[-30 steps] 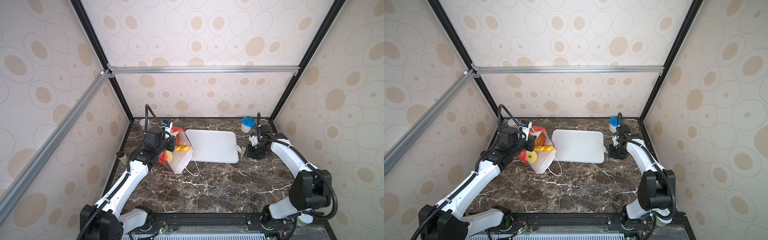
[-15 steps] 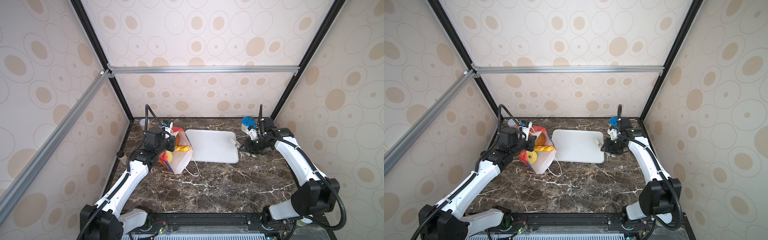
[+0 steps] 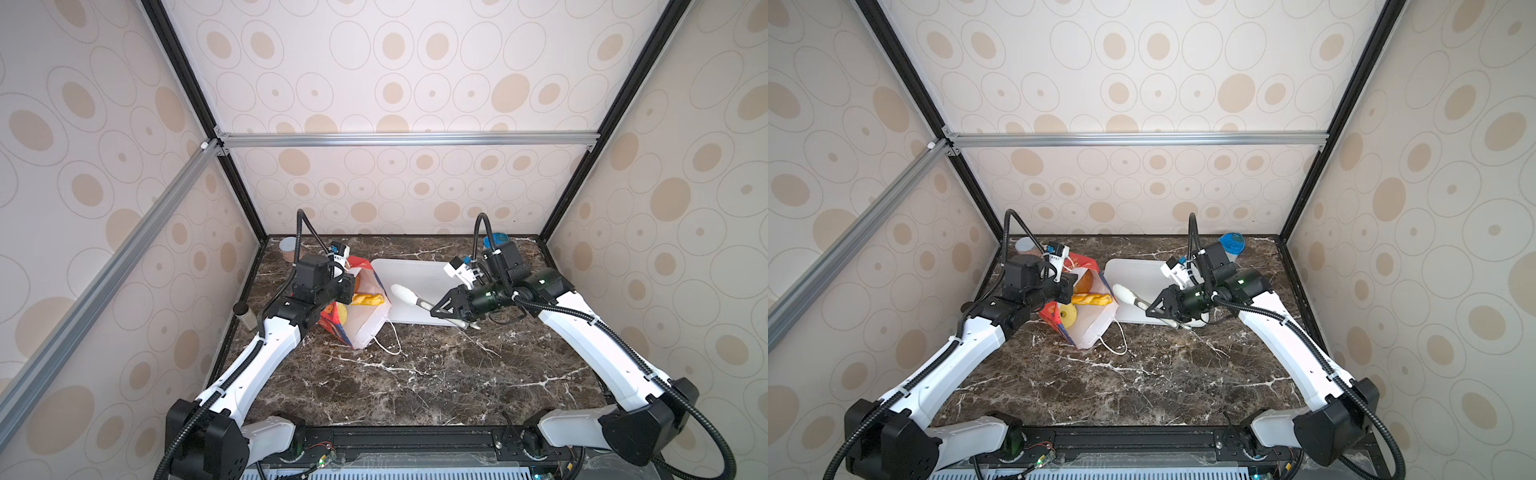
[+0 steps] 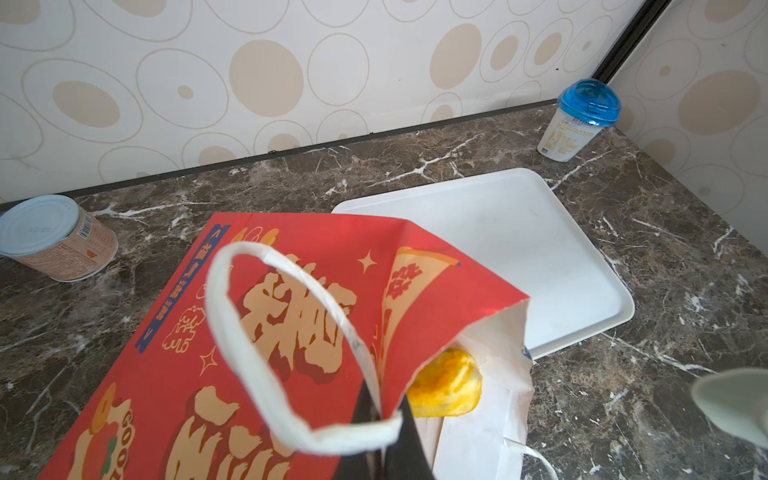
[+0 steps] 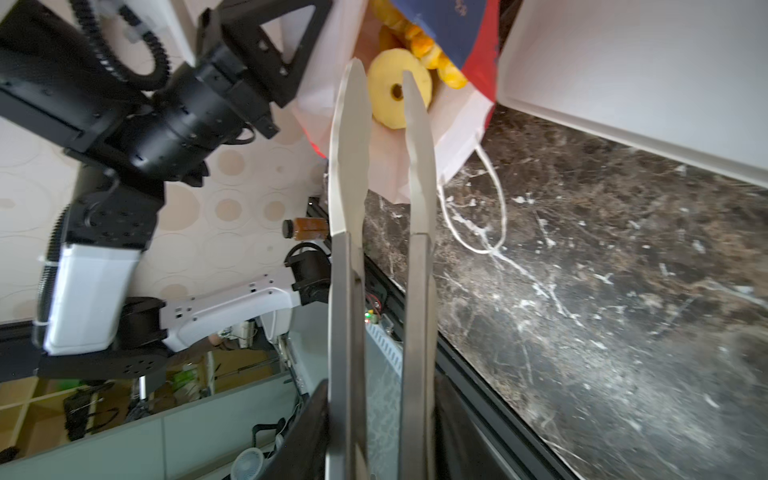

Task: Take the fake bread out of the paper bag
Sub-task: 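Insert the tongs into the bag opening with the right gripper and pinch the bread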

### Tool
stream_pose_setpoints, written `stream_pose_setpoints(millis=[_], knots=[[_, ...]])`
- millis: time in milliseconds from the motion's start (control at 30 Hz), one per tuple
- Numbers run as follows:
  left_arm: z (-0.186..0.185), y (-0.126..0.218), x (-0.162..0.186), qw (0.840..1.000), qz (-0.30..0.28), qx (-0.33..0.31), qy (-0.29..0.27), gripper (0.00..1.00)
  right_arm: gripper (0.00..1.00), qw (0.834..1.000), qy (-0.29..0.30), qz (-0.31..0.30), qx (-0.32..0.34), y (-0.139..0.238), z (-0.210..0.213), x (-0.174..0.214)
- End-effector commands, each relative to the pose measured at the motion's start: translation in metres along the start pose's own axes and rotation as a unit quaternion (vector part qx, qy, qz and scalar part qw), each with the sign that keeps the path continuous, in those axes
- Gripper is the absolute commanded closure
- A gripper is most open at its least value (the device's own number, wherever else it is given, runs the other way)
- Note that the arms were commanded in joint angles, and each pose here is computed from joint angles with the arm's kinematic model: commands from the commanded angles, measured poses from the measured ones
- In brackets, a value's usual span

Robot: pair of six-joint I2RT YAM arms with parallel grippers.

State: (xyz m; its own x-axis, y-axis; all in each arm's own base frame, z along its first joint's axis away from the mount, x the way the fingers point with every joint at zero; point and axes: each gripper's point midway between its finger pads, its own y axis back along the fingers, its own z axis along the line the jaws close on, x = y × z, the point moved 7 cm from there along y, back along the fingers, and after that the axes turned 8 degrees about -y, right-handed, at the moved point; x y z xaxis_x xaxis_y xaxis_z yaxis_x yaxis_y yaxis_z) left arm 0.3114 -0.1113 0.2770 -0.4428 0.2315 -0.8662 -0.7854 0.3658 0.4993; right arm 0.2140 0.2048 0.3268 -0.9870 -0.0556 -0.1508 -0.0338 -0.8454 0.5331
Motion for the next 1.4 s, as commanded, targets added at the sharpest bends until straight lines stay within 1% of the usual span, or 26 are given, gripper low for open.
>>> stream_pose_setpoints(millis=[0, 133, 267, 567, 767, 900, 1033, 1367], knots=[[0.000, 0.003, -0.021, 0.999, -0.041, 0.005, 0.003, 1.00, 0.62, 0.997, -0.025, 0.015, -0.078, -0.017, 0.017, 0.001], [-0.001, 0.002, -0.022, 0.999, -0.044, 0.010, 0.002, 1.00, 0.61, 0.993, -0.047, 0.036, -0.100, -0.045, 0.013, -0.004], [-0.003, 0.002, -0.022, 0.999, -0.050, 0.014, -0.001, 1.00, 0.61, 0.991, -0.066, 0.058, -0.105, -0.068, 0.008, -0.005], [-0.005, 0.001, -0.017, 0.999, -0.049, 0.016, -0.001, 1.00, 0.55, 0.987, -0.115, 0.051, -0.096, -0.097, -0.020, -0.016], [-0.005, 0.004, -0.016, 0.999, -0.052, 0.015, -0.004, 1.00, 0.54, 0.986, -0.141, 0.032, -0.086, -0.100, -0.037, -0.028], [-0.005, 0.004, -0.015, 0.999, -0.052, 0.014, -0.004, 1.00, 0.52, 0.984, -0.155, 0.031, -0.080, -0.100, -0.046, -0.029], [-0.005, 0.003, -0.015, 0.998, -0.053, 0.015, -0.002, 1.00, 0.51, 0.984, -0.157, 0.037, -0.082, -0.100, -0.047, -0.028], [-0.005, 0.003, -0.016, 0.998, -0.055, 0.016, -0.002, 1.00, 0.49, 0.981, -0.179, 0.029, -0.073, -0.103, -0.068, -0.030]])
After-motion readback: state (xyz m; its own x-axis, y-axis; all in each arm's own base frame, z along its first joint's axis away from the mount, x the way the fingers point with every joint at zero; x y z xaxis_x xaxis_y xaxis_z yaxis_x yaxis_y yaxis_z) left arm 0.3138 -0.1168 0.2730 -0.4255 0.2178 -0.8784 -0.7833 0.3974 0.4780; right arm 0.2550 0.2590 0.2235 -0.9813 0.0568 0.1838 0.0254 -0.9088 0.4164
